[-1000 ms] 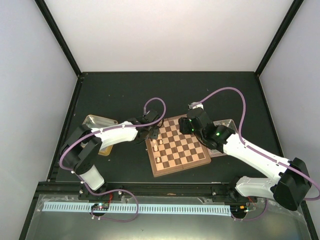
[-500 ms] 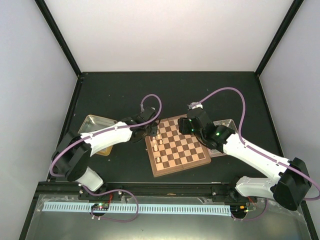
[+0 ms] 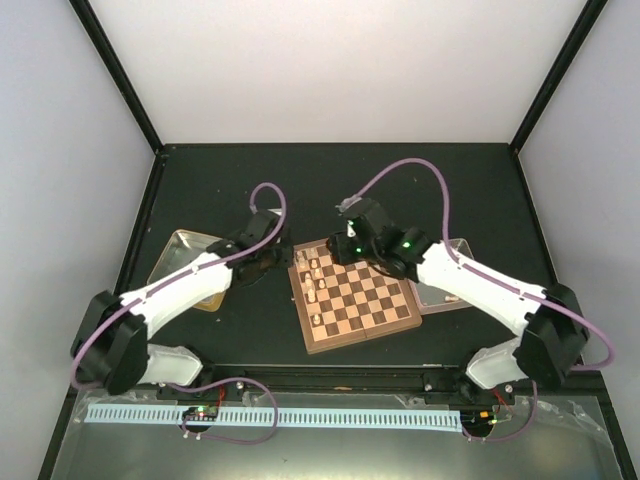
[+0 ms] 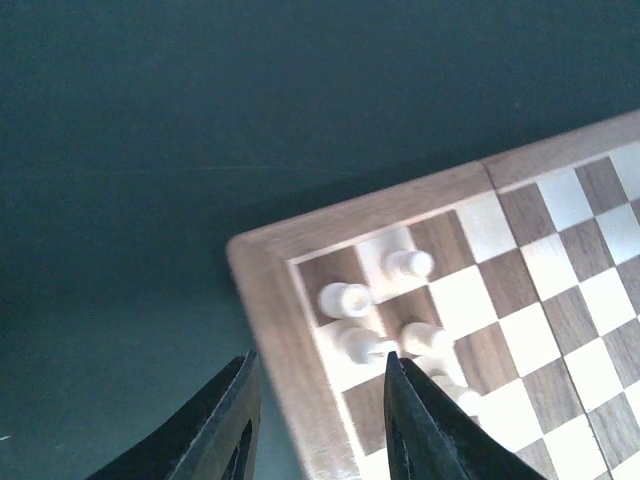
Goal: Set up the chess pieces on the board
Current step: Place the chess piece on the chessboard, then adjust the chess piece on the chessboard.
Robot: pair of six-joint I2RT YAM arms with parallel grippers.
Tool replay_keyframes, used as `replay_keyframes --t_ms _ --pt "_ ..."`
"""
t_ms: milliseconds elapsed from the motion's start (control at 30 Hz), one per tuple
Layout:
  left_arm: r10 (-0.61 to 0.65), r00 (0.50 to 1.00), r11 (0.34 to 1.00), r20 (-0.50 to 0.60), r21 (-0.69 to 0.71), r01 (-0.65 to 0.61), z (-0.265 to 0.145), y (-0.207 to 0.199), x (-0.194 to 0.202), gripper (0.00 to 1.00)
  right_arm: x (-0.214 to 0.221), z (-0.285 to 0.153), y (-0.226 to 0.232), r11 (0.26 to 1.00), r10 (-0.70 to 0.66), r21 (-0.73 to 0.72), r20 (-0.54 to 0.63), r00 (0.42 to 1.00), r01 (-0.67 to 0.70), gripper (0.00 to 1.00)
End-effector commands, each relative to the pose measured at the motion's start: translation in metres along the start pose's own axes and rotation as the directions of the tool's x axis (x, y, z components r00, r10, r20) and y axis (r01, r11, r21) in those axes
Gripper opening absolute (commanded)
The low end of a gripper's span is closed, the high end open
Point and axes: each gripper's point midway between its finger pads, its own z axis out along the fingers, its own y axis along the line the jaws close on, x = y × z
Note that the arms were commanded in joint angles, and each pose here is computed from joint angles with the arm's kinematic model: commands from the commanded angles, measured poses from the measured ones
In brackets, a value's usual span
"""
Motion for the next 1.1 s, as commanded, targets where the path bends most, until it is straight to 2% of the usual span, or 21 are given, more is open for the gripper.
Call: replay_keyframes --t_ms 0,133,333,533,1067 --pt "-0.080 0.996 0.995 0.047 0.057 0.077 -0.021 0.019 -0.006 0.36 0.018 0.012 0.030 0.995 -0.101 -0.036 -0.143 0.985 0.096 0.50" --pt "-0.153 0.984 0.987 0.090 0.054 0.148 -0.036 0.049 -0.003 0.39 0.032 0.029 0.046 0.993 -0.119 -0.017 -0.242 0.963 0.118 0.44" --pt "-0.223 0.951 0.975 0.214 0.063 0.214 -0.063 0.075 -0.006 0.44 0.059 0.056 0.063 0.991 -0.129 -0.006 -0.370 0.920 0.136 0.36" --pt "-0.246 0.908 0.969 0.339 0.067 0.237 -0.081 0.090 -0.010 0.51 0.072 0.075 0.067 0.987 -0.111 0.056 -0.430 0.896 0.149 0.31" --pt "-0.232 0.910 0.972 0.344 0.055 0.227 -0.082 0.094 -0.008 0.53 0.068 0.102 0.056 0.969 -0.083 0.175 -0.439 0.895 0.176 0.23"
